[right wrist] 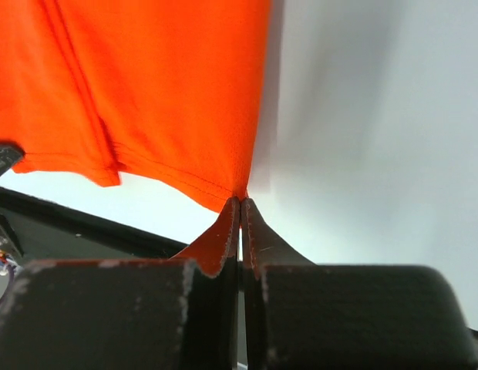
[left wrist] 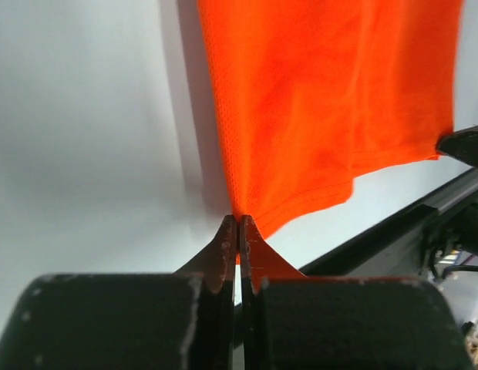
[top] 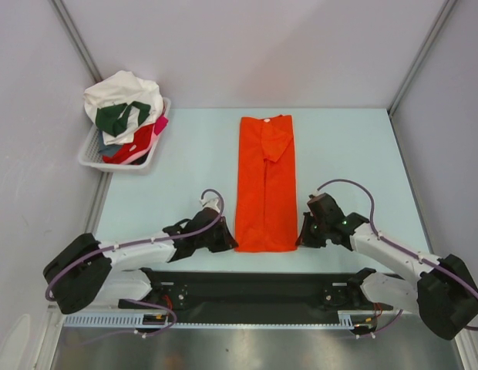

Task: Fold and stack the t-shirts
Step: Fold the tshirt

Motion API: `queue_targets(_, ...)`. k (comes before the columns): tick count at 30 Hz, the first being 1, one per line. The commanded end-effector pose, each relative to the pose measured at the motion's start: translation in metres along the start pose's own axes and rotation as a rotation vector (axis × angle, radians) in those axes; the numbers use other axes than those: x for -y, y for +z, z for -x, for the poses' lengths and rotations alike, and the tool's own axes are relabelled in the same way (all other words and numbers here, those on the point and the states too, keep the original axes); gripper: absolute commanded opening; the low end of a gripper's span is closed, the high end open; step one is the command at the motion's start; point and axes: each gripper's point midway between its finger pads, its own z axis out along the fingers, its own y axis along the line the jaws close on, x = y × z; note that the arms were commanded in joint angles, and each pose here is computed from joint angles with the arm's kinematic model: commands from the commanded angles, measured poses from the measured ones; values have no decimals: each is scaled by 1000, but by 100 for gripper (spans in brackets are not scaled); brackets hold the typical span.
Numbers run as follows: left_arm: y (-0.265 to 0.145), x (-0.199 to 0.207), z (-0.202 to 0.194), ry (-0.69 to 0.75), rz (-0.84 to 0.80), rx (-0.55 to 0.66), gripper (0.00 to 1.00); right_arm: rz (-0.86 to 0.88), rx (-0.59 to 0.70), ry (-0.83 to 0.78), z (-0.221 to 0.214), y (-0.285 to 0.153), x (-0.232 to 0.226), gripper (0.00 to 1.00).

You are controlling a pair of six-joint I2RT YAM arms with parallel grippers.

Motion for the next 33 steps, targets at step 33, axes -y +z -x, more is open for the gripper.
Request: queue_targets(33,29,57,276,-37,5,298,0,76,326,81,296,13,-14,0)
